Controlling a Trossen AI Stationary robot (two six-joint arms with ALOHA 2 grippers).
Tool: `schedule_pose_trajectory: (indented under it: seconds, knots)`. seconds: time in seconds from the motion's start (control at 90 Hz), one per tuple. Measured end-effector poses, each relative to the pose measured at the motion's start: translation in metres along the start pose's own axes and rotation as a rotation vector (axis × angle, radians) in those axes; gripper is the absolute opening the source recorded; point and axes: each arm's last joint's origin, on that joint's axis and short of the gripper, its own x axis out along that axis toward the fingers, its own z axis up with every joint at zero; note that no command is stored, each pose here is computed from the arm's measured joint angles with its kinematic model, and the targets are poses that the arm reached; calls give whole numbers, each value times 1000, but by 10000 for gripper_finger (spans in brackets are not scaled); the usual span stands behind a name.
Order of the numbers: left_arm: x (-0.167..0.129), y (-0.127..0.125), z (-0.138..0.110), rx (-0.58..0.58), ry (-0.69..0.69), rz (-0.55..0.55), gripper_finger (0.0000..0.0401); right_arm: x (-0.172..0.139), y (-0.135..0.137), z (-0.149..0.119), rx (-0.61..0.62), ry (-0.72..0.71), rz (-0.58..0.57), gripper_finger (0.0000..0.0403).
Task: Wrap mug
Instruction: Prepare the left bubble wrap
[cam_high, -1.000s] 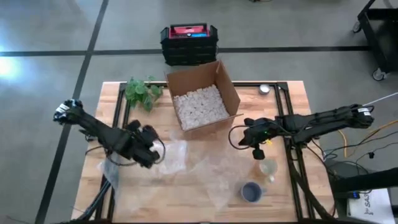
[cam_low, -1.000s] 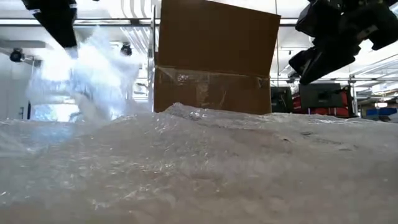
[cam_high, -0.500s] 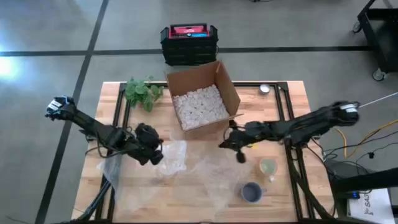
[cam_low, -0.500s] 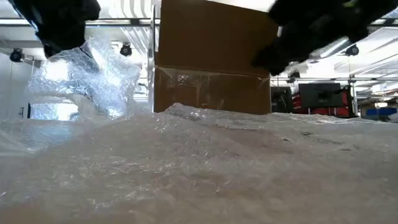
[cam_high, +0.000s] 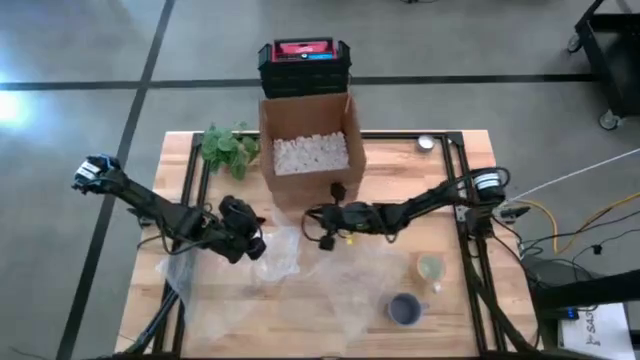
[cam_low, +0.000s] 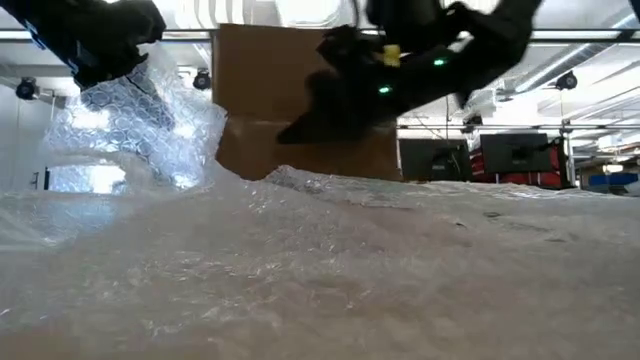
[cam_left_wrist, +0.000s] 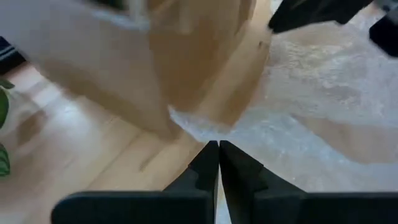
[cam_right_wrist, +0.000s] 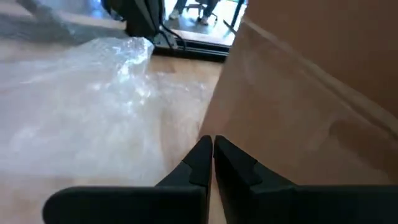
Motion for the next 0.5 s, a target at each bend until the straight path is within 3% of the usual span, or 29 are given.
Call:
schedule_pose_trajectory:
  seconds: [0.133, 0.278, 0.4, 0.5]
  knots:
    - [0, -1, 1, 8, -4, -5, 2, 16, 1, 6, -73, 31, -114, 2]
    - [-10, -7, 17, 46, -35, -41, 1, 2, -1, 38, -145, 123, -90, 2]
    - [-29, -17, 45, 91, -83, -111, 0, -43, -4, 78, -165, 197, 63, 2]
    - [-38, -20, 54, 130, -28, -169, 0, -82, -9, 83, -95, 311, 251, 2]
